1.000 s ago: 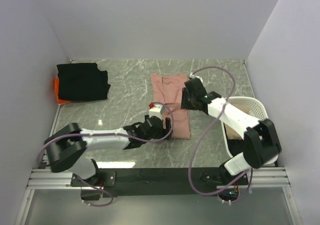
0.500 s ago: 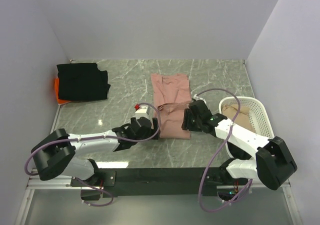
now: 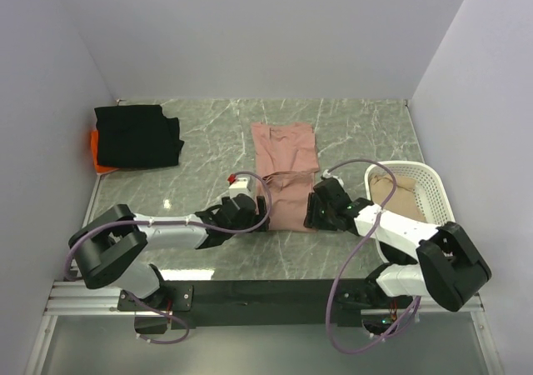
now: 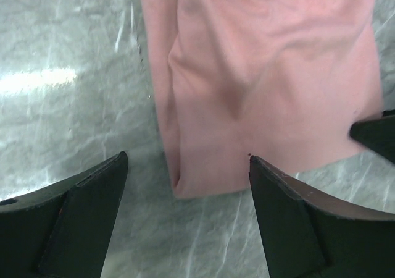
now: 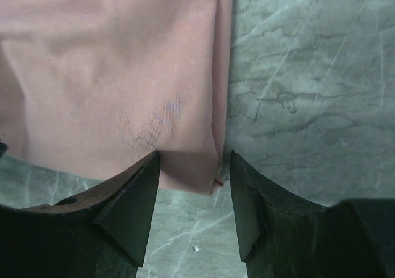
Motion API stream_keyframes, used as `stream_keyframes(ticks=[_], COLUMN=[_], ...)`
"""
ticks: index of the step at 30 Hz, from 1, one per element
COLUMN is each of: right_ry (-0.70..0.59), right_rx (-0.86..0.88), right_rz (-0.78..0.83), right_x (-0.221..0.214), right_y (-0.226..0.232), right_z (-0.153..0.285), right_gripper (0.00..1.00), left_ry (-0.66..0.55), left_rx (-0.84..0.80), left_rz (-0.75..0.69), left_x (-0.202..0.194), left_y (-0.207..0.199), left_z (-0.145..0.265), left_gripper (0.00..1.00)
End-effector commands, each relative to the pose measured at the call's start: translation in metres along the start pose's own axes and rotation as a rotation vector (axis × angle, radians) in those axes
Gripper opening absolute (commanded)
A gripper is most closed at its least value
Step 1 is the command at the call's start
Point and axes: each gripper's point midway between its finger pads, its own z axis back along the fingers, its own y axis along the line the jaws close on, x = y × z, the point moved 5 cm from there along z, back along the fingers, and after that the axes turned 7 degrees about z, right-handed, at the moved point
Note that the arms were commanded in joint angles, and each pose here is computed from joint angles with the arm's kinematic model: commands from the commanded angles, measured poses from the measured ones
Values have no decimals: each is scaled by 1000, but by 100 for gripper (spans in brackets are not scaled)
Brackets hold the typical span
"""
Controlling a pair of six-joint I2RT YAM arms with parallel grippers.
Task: Fold and stack the t-shirts
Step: Fold the tshirt
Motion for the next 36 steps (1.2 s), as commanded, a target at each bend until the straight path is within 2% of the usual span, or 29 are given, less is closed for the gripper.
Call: stream_keyframes(ticks=[1, 7, 10, 11, 13, 17, 19, 20, 21, 23, 31, 36], right_ry=[-11, 42, 63, 70, 72, 72, 70, 68, 69, 58, -13, -8], right_rx=[27, 26, 24, 23, 32, 29, 31, 36, 38, 41, 110, 139], right_rz=[-15, -17, -22, -22, -27, -26, -22, -18, -13, 3, 36, 54], right_x=[0, -17, -27, -31, -34, -36, -36, -35, -35, -32, -24, -31], right_y=[6, 4, 1, 0, 2, 1, 1, 3, 4, 9, 23, 24], right_z=[-7, -15, -16, -16, -14, -9, -7, -4, -2, 9, 66, 89], right_gripper=[57, 57, 56, 55, 48, 35, 25, 20, 10, 0, 0, 0], left_ry=[33, 80, 117, 128, 159, 199, 206, 203, 197, 182, 85, 125], left_rx=[-7, 14, 37, 32, 42, 28, 11, 3, -1, -22, -132, -198], left_rz=[16, 16, 20, 23, 29, 45, 50, 51, 49, 33, 48, 60], left_x=[-7, -20, -32, -35, -44, -56, -59, -58, -57, -51, -20, -24], left_y=[1, 8, 19, 20, 28, 34, 34, 32, 30, 23, 3, 5], left_z=[-7, -13, -15, -15, -14, -10, -7, -6, -4, 6, 60, 83], left_gripper=[85, 77, 67, 60, 53, 30, 20, 7, 0, 0, 1, 1])
